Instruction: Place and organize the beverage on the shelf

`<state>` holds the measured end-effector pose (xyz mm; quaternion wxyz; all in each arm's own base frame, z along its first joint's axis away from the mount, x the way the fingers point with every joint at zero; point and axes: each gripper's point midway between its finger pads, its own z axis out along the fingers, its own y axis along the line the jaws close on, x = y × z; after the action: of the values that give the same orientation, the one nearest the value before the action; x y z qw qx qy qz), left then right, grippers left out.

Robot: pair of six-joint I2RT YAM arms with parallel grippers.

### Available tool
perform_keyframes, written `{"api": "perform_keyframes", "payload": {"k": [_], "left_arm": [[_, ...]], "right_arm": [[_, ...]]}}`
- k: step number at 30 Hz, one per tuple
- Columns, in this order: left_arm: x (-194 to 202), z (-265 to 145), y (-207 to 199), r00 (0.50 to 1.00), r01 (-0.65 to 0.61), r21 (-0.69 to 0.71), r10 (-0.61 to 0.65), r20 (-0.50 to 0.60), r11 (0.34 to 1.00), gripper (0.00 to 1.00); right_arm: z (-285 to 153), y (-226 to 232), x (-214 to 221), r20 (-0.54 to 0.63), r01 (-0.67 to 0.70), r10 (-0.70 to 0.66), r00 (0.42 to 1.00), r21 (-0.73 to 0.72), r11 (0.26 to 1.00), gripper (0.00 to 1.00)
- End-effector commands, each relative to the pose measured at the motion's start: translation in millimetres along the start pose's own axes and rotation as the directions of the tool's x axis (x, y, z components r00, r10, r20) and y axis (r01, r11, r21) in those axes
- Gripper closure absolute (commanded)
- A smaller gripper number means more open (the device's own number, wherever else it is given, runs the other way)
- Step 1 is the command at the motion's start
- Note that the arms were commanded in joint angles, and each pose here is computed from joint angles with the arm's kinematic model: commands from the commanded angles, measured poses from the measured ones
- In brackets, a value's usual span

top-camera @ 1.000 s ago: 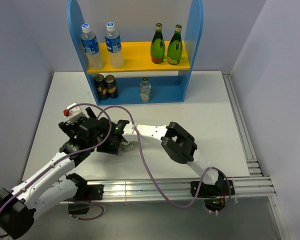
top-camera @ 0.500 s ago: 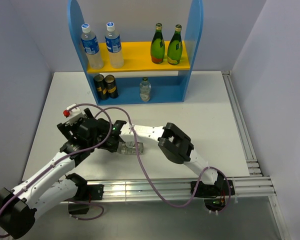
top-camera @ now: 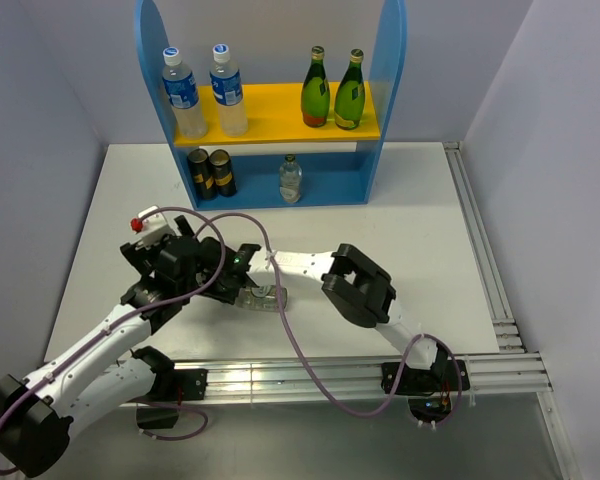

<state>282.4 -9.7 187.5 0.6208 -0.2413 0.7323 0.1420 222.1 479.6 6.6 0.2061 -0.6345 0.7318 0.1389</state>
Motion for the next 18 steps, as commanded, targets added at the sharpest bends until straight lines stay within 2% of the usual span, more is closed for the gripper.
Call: {"api": "perform_keyframes", "payload": {"k": [1,3,11,14,18], "left_arm": [[20.1,-77.9,-121.4,0.971,0.163,0.587,-0.023,-0.238,0.793,0.01],[14.9,-78.4,-119.6,0.972,0.168,0.586,-0.034,-0.232,0.793,0.01],[-4.3,-79.3,-109.1,0.975,0.179,0.569,-0.07,-0.209,0.803,0.01],[-27.3,-82.0,-103.7,0.973,0.217,0.566,-0.133,-0.186,0.795,0.01],[-76.7,-90.1,-97.1,0.963,0.265,0.589,-0.237,-0.126,0.764,0.01]], "right_arm": [[52.9,-28.4,62.1,-0.061,-0.13,0.141,0.988,0.147,0.98,1.0],[27.2,-36.0,47.2,0.013,-0.166,0.166,0.986,0.177,0.97,1.0],[-41.8,-77.4,50.9,0.11,-0.256,0.231,0.967,0.382,0.888,1.0],[-60.2,-94.4,58.6,0.128,-0.297,0.268,0.955,0.429,0.853,1.0],[-71.9,-98.4,67.3,0.135,-0.312,0.282,0.95,0.458,0.832,1.0]]}}
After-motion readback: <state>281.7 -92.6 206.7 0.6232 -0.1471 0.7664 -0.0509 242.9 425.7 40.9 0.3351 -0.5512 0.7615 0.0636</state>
